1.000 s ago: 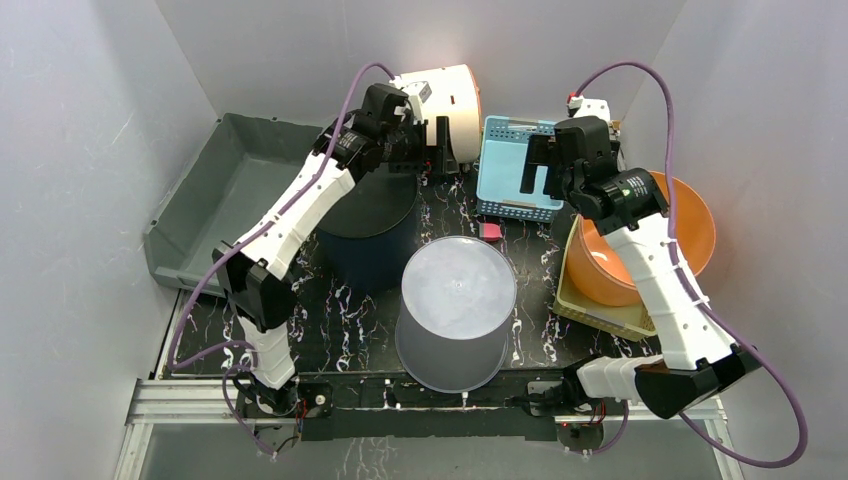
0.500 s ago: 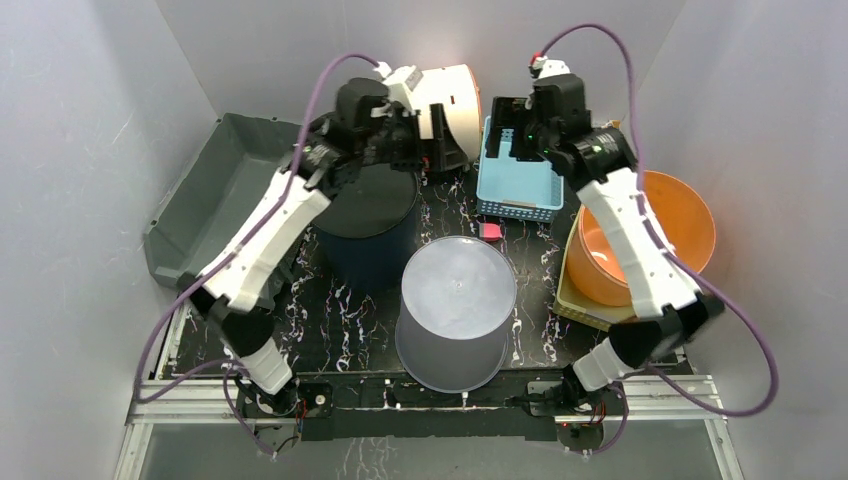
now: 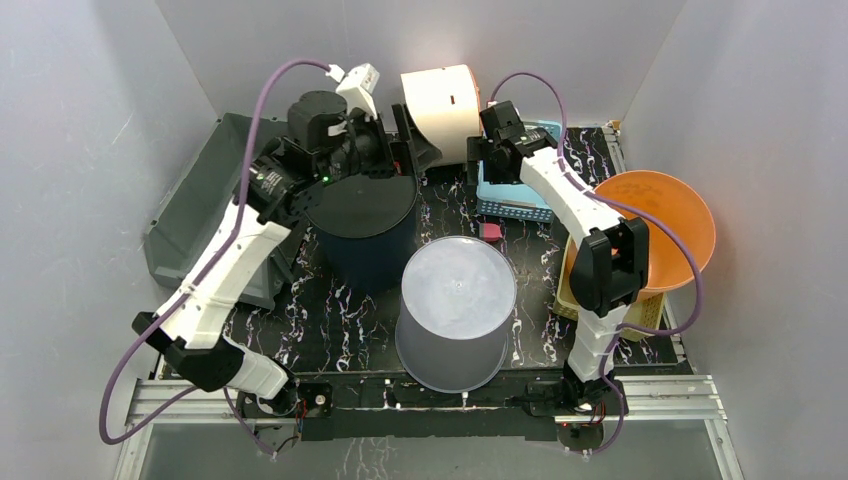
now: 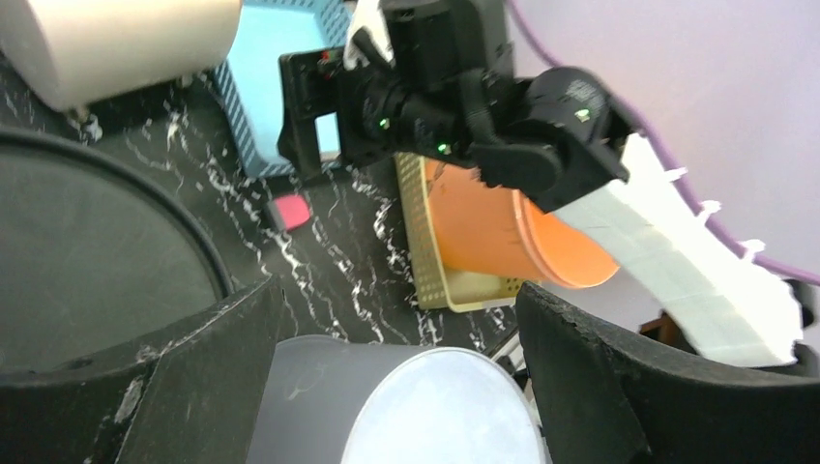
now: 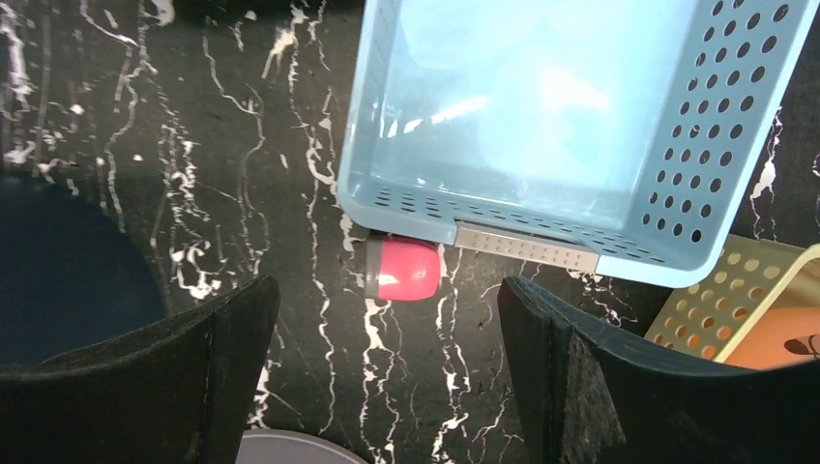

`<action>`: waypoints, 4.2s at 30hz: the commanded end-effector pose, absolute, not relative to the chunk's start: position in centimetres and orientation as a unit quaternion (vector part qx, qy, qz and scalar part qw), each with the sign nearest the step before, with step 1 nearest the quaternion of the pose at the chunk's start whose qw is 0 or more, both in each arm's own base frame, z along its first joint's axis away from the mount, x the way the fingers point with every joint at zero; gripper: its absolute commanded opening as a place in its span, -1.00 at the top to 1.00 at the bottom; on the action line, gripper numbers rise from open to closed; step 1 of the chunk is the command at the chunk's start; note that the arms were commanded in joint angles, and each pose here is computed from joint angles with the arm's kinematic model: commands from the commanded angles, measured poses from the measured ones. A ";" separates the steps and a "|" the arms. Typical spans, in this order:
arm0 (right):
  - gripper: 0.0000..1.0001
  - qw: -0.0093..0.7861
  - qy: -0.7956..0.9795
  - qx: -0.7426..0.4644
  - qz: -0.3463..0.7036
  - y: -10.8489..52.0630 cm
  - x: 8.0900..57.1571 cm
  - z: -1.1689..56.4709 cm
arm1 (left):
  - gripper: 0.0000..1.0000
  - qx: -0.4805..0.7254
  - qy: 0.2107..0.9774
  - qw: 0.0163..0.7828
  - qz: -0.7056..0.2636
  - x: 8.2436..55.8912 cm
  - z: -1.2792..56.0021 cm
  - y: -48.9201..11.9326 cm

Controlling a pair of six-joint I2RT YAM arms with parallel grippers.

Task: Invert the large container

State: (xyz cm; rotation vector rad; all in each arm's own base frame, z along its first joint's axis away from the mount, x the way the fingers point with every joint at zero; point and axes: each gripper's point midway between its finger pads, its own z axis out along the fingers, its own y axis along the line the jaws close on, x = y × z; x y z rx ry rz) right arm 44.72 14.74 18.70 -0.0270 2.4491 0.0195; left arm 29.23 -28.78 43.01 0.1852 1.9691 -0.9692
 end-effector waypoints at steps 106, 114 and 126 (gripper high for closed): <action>1.00 0.395 0.692 0.154 0.584 11.8 45.2 31.8 | -0.87 0.081 0.821 0.398 -0.401 25.9 36.6 -27.7; 1.00 0.361 0.754 0.219 0.503 10.3 46.5 25.7 | -0.87 0.085 0.824 0.393 -0.399 25.8 36.6 -27.7; 0.17 0.360 0.823 0.245 0.365 7.0 47.2 21.1 | -0.87 0.080 0.825 0.389 -0.402 26.0 36.1 -28.1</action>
